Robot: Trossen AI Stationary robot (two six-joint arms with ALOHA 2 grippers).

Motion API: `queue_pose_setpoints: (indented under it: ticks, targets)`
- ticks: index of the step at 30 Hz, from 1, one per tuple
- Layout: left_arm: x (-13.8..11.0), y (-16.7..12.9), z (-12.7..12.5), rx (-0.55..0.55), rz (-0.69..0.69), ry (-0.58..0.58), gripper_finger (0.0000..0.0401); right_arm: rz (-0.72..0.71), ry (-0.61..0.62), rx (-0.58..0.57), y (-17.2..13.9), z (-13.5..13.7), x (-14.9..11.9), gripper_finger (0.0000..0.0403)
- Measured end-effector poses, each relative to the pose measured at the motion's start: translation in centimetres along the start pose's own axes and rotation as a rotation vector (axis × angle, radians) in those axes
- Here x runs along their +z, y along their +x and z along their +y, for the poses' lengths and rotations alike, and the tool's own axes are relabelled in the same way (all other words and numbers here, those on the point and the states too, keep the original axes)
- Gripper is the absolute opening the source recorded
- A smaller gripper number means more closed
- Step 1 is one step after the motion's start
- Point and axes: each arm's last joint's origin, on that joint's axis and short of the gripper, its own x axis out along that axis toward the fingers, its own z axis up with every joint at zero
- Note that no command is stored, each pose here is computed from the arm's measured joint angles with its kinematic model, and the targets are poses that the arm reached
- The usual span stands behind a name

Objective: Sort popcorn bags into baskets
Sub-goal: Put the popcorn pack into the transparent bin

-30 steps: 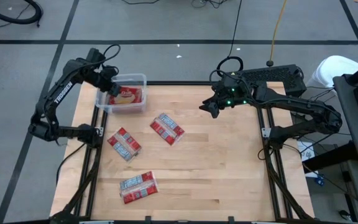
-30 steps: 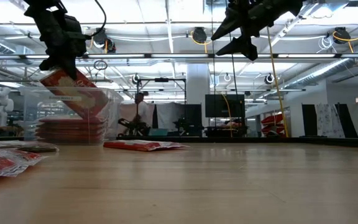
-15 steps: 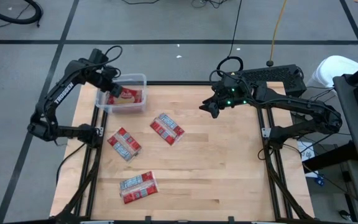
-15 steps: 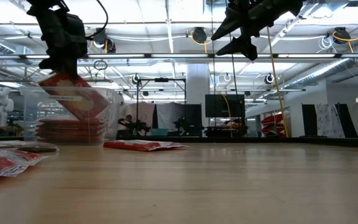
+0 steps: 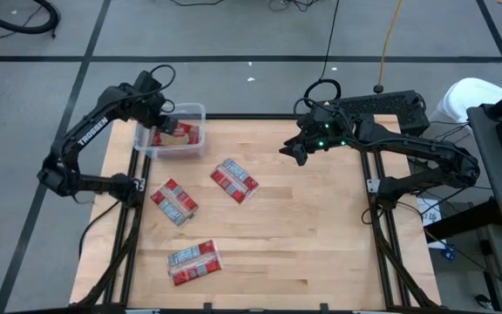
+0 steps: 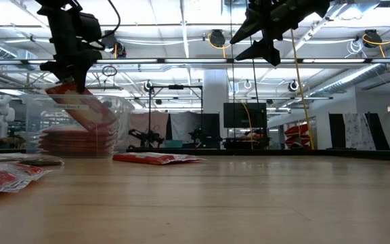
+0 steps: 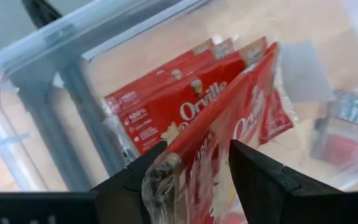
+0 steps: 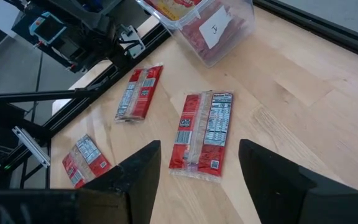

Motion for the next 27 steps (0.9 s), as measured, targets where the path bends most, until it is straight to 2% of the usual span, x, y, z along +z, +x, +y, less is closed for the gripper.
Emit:
queue_pose_setpoints:
  ticks: [7,18,24,27]
  targets:
    - [-0.2,1.1,-0.6,0.094,0.096,0.007,0.0175,0.001,0.019,0.002,0.0,0.0,0.0,0.0208]
    - [-1.7,0.6,-0.9,0.143,0.243,0.003,0.0175,0.001,0.027,0.002,0.0,0.0,0.0,0.0208]
    - [-2.1,-0.8,-1.0,0.152,0.311,0.016,0.0175,0.001,0.042,0.003,0.0,0.0,0.0,0.0208]
    - [-1.9,-2.0,-1.1,0.147,0.289,0.023,0.0175,0.001,0.042,0.002,0.0,0.0,0.0,0.0208]
